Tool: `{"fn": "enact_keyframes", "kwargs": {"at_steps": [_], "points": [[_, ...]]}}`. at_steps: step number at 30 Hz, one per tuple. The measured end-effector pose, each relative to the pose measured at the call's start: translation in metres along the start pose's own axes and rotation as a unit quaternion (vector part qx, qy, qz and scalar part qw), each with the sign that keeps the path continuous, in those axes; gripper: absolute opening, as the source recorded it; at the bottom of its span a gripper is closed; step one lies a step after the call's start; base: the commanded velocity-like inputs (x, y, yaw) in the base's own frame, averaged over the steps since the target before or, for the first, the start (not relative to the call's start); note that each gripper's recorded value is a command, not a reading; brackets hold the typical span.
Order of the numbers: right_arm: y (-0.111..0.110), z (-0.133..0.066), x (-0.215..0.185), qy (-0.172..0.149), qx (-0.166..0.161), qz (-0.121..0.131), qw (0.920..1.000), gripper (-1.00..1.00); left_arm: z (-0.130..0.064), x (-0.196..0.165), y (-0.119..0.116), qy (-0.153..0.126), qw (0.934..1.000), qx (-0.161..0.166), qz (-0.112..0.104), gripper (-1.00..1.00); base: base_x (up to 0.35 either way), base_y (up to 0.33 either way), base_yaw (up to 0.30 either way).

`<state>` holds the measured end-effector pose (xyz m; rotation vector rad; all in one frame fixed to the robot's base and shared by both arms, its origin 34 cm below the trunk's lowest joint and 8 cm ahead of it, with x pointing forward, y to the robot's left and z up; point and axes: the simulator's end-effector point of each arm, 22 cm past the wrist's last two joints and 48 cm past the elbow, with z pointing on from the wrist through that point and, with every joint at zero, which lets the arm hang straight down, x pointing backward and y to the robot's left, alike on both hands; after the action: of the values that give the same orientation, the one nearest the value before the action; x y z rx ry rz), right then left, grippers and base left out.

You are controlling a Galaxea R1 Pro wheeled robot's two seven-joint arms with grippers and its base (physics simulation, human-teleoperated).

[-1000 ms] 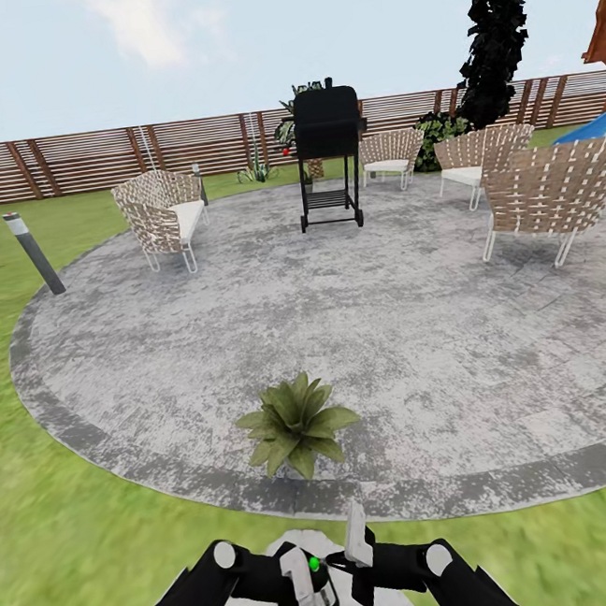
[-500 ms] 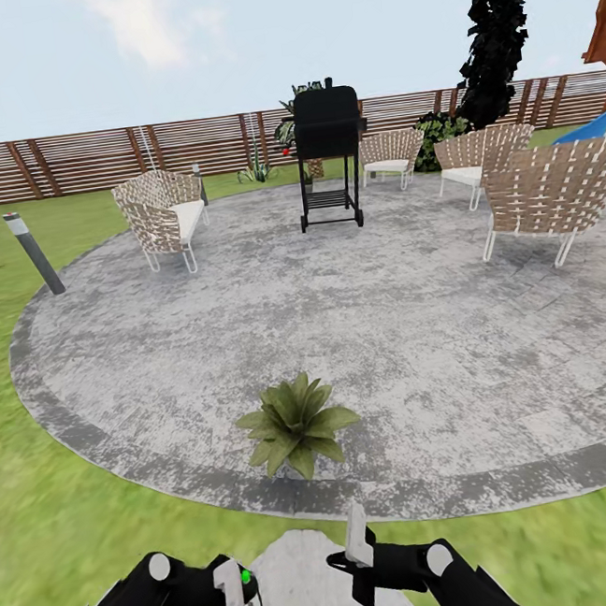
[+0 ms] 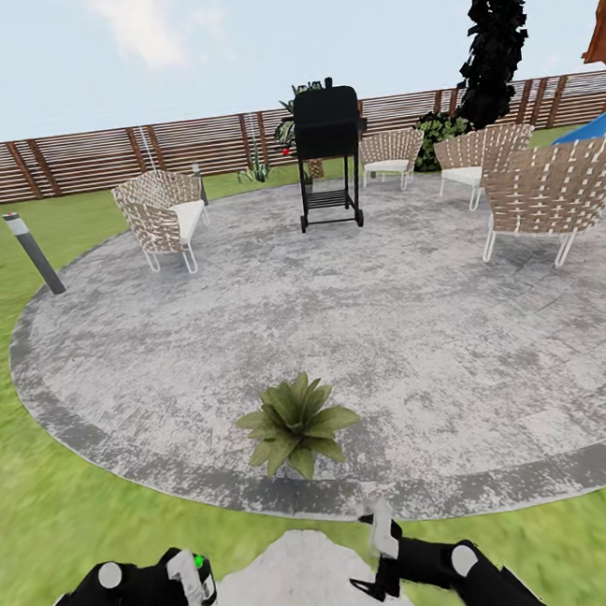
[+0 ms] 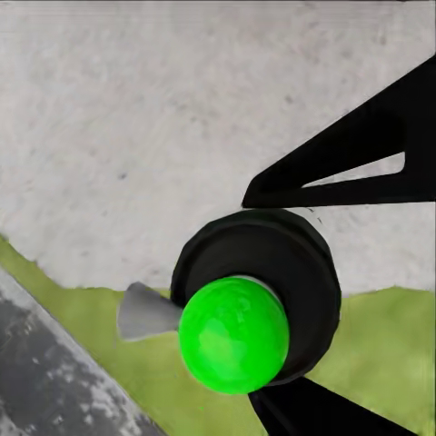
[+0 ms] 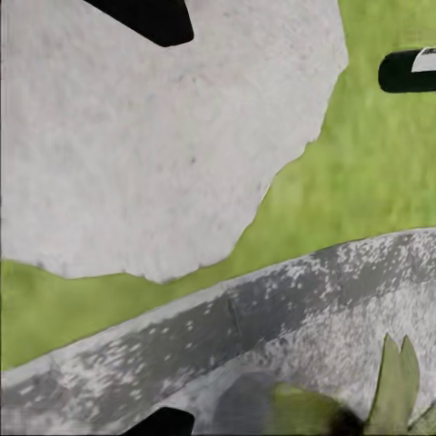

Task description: Pick up the pesticide atomizer in the garden and spray insectifuge to fully cover both potted plants in the garden.

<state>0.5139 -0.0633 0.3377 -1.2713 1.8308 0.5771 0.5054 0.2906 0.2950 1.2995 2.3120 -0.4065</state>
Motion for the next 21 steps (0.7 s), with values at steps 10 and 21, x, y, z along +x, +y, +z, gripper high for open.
{"fn": "enact_keyframes", "kwargs": {"at_steps": [10, 21], "points": [[-0.054, -0.066, 0.136, 0.116, 0.302, 0.136, 0.9363, 1.00, -0.018, -0.006, 0.064, -0.061, 0.9774, -0.134, -0.152, -1.00, 0.000, 0.000, 0.000], [-0.055, -0.165, 0.221, 0.184, 0.536, 0.320, 0.7591, 1.00, 0.001, 0.018, 0.041, 0.037, 0.9544, -0.115, -0.273, -1.00, 0.000, 0.000, 0.000]]}}
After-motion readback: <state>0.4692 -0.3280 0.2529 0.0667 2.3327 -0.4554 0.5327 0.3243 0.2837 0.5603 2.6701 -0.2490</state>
